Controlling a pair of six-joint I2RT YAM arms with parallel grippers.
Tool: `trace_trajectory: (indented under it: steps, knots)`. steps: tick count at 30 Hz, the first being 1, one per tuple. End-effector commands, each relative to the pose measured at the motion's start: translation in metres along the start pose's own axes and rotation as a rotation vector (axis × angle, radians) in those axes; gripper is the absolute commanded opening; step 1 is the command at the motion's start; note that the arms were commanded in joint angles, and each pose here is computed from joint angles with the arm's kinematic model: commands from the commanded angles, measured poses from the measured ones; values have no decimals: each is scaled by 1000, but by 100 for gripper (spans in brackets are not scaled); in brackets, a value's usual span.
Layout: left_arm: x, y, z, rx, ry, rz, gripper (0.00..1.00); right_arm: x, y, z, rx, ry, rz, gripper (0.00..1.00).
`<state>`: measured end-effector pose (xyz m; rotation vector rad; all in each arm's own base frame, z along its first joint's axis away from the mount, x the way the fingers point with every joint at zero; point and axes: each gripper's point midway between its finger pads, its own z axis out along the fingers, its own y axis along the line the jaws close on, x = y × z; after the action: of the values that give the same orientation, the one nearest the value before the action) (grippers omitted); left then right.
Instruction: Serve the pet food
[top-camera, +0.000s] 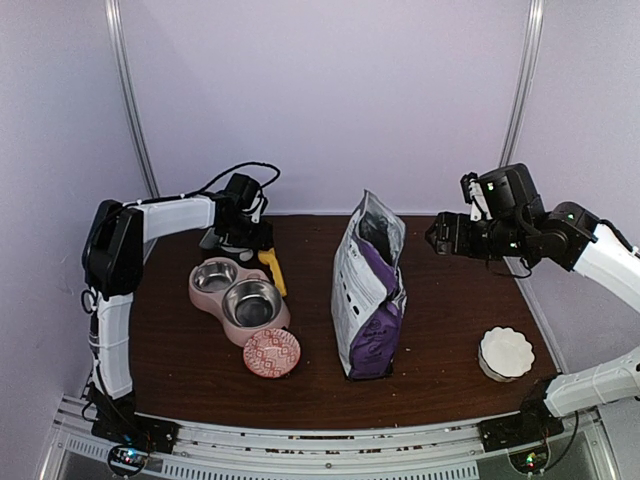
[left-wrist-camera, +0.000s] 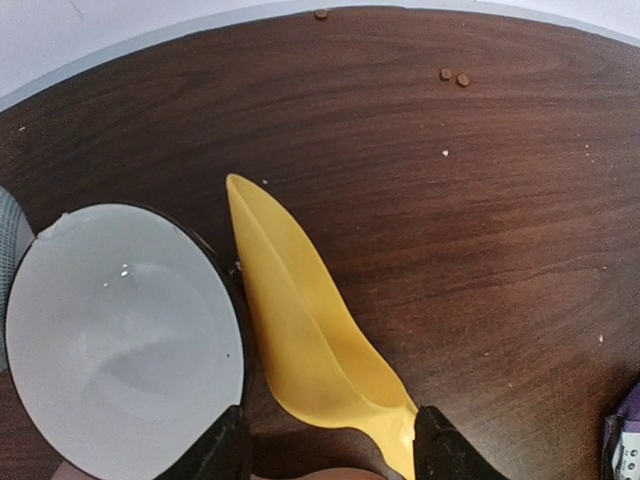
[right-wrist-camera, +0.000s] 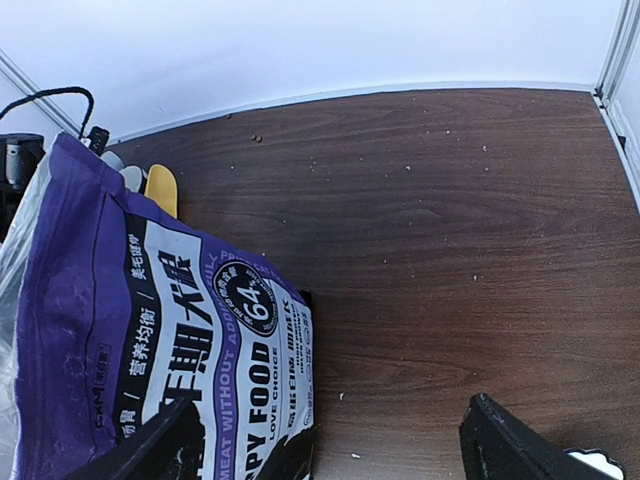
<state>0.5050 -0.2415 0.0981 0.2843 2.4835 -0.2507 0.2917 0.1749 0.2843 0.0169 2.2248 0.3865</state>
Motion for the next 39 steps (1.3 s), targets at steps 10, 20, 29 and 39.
trace_trajectory:
  steps: [10, 20, 29, 39]
  knots:
    - [-10, 14, 34, -67, 6, 32, 59, 4, 2, 4, -19, 21, 40, 91]
    - [-1, 26, 44, -129, 41, 50, 49, 7, 5, 9, -27, 35, 49, 91]
    - [-5, 24, 42, -122, 36, 25, 27, 9, 7, 12, -31, 44, 53, 91]
    - [-6, 19, 48, -87, 32, -27, 24, 10, 5, 12, -23, 46, 49, 91]
